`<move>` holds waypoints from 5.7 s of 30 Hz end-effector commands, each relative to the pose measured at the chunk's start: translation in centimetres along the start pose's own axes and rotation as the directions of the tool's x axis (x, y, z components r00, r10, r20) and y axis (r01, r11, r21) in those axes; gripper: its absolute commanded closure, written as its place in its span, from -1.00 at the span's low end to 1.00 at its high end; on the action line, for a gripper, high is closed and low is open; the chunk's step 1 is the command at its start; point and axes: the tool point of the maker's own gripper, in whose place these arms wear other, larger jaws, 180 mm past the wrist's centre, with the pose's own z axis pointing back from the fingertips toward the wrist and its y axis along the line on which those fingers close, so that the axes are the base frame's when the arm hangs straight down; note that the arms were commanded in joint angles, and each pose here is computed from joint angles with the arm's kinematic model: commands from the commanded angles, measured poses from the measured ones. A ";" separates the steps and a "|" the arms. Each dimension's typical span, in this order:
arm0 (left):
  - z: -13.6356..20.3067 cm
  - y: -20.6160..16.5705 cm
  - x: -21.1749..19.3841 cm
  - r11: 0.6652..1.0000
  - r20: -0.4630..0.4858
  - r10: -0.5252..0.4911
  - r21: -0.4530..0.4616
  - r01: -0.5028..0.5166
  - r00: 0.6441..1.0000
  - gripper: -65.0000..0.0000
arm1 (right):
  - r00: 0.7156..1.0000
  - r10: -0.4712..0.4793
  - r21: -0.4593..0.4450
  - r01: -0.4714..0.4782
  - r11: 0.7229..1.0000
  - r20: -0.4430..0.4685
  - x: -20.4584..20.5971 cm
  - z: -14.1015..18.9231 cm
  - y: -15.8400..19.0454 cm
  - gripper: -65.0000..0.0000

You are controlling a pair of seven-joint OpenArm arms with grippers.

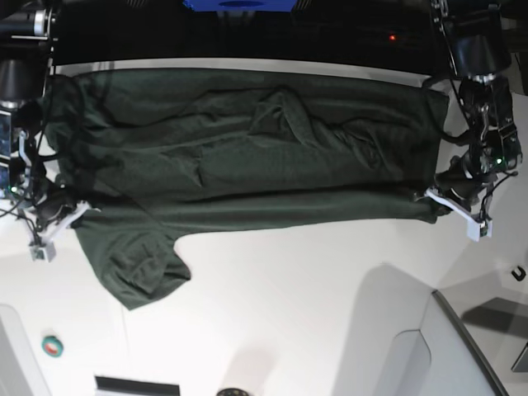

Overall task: Layout the t-shirt on the table in an organized manner, then fold the t-shirt properly
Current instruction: 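Lift the hem with both grippers and fold it onto the collar edge, then release the right gripper and grasp the hanging green sleeve, then pull the sleeve fabric with the right gripper up onto the folded strip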

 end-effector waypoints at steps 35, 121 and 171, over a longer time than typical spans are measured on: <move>5.5 3.1 -4.9 0.997 -0.057 -0.039 0.058 0.042 0.998 1.00 | 0.999 -0.018 -0.056 0.016 0.998 -0.045 -7.3 5.6 -1.6 0.90; 6.0 2.3 -3.2 0.997 -0.011 -0.064 0.048 0.065 0.998 1.00 | 0.996 0.006 -0.188 -0.023 0.982 -0.091 -3.0 14.0 -3.5 1.00; 7.8 1.2 -12.4 0.968 -0.235 -0.220 0.065 0.241 0.947 1.00 | 0.934 -0.176 -0.196 0.118 0.974 -0.312 -14.6 12.0 -4.9 0.98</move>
